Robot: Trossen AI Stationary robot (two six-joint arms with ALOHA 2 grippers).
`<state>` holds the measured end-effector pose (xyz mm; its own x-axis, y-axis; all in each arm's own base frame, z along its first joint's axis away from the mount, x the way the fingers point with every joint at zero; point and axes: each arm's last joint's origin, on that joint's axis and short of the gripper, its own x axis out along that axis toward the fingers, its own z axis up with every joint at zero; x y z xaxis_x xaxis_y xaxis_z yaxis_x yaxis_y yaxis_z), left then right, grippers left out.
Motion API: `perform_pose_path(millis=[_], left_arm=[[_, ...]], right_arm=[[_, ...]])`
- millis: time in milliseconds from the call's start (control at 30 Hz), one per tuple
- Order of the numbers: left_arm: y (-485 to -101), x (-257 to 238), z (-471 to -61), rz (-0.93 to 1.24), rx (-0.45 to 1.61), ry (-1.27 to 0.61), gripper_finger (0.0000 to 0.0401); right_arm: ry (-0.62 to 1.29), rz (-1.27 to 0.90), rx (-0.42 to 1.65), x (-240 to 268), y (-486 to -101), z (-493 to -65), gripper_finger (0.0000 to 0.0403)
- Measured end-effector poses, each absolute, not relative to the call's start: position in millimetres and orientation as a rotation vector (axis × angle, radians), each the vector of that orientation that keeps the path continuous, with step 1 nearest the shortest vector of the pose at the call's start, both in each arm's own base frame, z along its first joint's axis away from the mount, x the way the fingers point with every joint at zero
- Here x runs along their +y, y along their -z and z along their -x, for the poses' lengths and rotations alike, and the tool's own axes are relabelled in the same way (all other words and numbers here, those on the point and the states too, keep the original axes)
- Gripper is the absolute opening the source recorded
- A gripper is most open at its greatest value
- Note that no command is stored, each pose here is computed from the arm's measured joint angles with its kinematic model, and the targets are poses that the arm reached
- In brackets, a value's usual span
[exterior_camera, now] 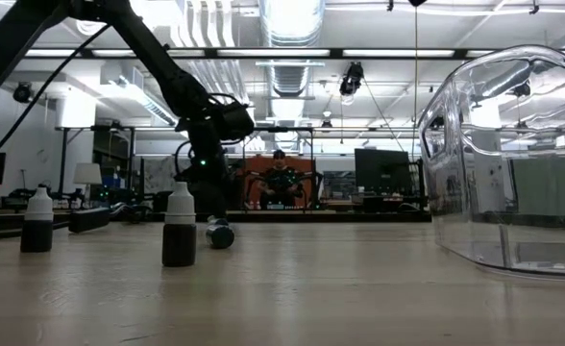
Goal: Pick & Place food coloring
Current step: Put the black food color into the transparent bin
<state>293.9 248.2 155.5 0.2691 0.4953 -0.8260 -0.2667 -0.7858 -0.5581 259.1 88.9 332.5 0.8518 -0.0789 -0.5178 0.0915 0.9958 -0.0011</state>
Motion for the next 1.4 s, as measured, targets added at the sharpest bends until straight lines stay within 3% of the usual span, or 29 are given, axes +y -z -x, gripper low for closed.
perform_pose_path(millis=[633, 1400], left_arm=[[-158.5, 244.0, -287.1, 1.892, -0.214, -1.680, 0.0245], [-154.6, 241.6, -283.8, 2.008, -0.315, -1.721, 0.0245]], right_arm=[[0.103, -0.003, 0.548, 83.2, -331.2, -261.0, 0.0277], [0.103, -0.017, 0.523, 82.4, -333.2, -262.7, 0.0271]])
